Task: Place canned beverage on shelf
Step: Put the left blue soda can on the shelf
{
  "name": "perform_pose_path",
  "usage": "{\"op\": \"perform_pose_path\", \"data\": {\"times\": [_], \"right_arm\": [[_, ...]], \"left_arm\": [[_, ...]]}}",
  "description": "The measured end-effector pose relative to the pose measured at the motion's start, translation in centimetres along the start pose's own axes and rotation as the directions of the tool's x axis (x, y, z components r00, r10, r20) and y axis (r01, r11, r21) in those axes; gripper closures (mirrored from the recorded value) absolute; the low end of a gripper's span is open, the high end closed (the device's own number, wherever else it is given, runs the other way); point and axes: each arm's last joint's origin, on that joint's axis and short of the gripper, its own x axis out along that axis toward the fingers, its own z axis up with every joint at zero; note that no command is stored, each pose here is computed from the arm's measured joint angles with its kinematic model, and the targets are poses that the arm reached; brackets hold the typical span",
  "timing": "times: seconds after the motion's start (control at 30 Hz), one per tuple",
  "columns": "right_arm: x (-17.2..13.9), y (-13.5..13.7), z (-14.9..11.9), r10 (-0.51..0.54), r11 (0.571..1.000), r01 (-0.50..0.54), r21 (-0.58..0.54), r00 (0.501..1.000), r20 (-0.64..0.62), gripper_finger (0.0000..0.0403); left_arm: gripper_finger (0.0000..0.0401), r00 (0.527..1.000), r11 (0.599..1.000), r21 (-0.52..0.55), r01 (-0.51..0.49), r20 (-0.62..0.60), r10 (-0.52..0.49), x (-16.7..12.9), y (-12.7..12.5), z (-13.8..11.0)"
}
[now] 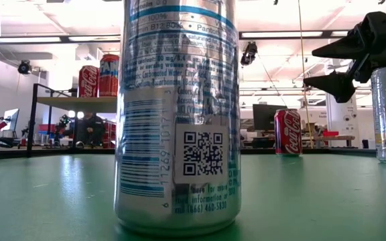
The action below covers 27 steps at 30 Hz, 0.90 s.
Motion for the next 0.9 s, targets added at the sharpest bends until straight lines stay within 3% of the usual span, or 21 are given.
{"op": "perform_pose_path", "data": {"times": [0.3, 0.47, 0.9], "right_arm": [[0.0, 0.0, 0.0, 0.0, 1.0, 0.0, 0.0, 1.0, 0.0, 0.0021], [0.0, 0.0, 0.0, 0.0, 1.0, 0.0, 0.0, 1.0, -0.001, 0.0021], [0.0, 0.0, 0.0, 0.0, 1.0, 0.0, 0.0, 1.0, -0.001, 0.0021]], "left_arm": [[0.006, 1.0, 1.0, 0.006, 0.005, -0.002, -0.005, 0.0, 0.1, -0.3], [0.0017, 1.0, 1.0, 0.011, 0.008, -0.006, -0.008, 0.6, 0.0, -0.6], [0.0006, 0.999, 0.999, -0.025, -0.042, -0.023, 0.042, 3.6, -0.2, -0.9]]}}
